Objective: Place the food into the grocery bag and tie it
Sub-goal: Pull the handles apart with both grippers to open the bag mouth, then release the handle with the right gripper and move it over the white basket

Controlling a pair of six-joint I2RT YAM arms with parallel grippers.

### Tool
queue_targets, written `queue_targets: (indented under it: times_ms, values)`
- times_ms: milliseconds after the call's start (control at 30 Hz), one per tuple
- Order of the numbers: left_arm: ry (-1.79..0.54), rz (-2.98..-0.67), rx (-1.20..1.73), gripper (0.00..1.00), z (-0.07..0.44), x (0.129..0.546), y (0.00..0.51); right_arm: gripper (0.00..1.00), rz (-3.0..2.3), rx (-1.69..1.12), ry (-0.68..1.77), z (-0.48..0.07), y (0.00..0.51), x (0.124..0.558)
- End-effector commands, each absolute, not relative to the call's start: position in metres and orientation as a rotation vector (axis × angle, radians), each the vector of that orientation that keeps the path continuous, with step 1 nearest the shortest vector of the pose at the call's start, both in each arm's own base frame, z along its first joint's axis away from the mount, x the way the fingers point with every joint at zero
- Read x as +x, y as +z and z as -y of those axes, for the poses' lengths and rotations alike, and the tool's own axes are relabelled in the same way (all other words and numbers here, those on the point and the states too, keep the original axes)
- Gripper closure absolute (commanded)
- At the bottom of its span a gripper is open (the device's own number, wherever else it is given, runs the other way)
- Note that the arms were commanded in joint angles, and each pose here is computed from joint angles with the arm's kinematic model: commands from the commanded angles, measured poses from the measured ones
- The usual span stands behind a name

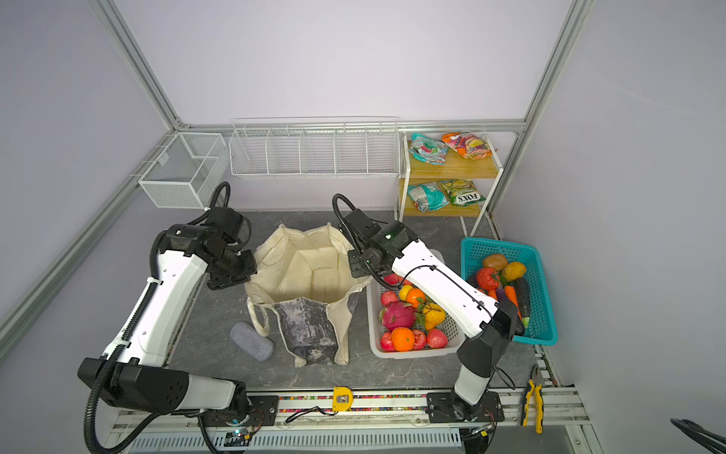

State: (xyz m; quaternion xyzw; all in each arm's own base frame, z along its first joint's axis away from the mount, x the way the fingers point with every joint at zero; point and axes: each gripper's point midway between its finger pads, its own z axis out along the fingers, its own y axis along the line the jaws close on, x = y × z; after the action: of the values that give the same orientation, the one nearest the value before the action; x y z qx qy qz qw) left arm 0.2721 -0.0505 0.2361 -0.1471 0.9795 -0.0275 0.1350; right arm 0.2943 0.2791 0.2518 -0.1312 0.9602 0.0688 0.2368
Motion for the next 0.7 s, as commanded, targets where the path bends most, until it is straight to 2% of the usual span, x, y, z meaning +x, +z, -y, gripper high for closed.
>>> queue_targets:
  times_ms: [0, 100, 267, 400, 533, 667]
  values:
    - [-0.126, -2.844, -0.406, 1.00, 0.055, 0.269, 0.233, 0.93, -2.665, -0.356, 0.220, -0.292, 0.234, 0.294]
    - [-0.089, -2.846, -0.402, 1.00, 0.050, 0.266, 0.232, 0.92, -2.663, -0.362, 0.226, -0.293, 0.231, 0.293]
    - [0.031, -2.828, -0.414, 1.00, 0.035, 0.264, 0.237, 0.83, -2.647, -0.365, 0.236, -0.293, 0.235, 0.292]
    - [0.039, -2.827, -0.399, 1.00, 0.034, 0.265, 0.238, 0.66, -2.626, -0.364, 0.243, -0.293, 0.243, 0.292]
    - [0.031, -2.836, -0.400, 1.00, 0.036, 0.265, 0.236, 0.36, -2.580, -0.353, 0.270, -0.293, 0.261, 0.294]
    - [0.042, -2.834, -0.389, 1.00, 0.034, 0.265, 0.238, 0.20, -2.512, -0.323, 0.292, -0.289, 0.290, 0.297]
